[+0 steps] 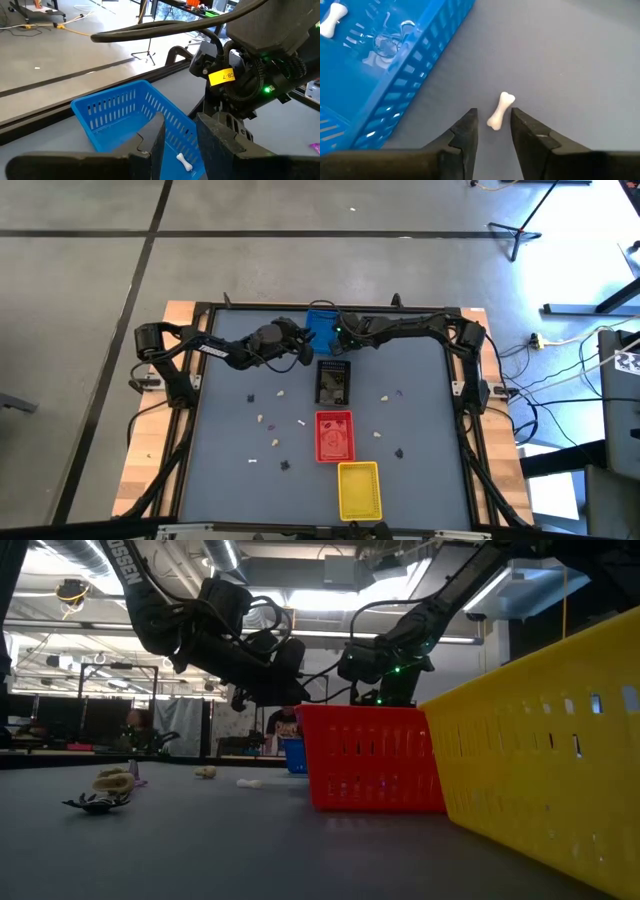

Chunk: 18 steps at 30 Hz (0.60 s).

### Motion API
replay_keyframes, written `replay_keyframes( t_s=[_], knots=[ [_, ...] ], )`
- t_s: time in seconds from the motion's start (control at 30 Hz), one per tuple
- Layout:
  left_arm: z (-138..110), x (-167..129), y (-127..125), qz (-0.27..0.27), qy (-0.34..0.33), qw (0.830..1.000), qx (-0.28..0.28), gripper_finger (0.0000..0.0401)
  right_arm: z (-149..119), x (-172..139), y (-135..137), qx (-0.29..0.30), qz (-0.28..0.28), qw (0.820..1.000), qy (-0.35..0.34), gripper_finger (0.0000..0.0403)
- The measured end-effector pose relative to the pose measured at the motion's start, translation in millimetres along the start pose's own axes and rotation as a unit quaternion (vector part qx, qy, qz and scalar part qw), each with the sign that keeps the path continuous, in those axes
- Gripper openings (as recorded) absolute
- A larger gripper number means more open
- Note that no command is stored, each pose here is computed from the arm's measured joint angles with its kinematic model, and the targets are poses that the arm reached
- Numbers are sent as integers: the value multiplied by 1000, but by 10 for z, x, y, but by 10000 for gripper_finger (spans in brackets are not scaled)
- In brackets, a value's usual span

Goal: Sort Halloween decoration
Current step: Put the white bone toy into the blue bin

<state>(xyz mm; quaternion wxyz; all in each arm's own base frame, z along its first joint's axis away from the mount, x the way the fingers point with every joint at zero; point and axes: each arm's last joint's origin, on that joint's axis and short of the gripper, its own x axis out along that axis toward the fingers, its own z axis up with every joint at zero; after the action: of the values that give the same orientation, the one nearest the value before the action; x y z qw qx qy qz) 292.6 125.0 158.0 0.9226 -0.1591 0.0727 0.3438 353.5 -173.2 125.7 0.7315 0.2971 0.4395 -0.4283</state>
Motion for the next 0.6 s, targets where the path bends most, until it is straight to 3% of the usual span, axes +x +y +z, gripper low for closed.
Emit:
replay_keyframes(
  t_s=[0.37,0.6],
  knots=[
    [0,0,0,-1,0,1000,0,103,-5,4,-2,-1,0,1000,2,35],
    [0,0,0,0,0,1000,0,103,-8,5,-3,-3,0,1000,3,20]
  ],
)
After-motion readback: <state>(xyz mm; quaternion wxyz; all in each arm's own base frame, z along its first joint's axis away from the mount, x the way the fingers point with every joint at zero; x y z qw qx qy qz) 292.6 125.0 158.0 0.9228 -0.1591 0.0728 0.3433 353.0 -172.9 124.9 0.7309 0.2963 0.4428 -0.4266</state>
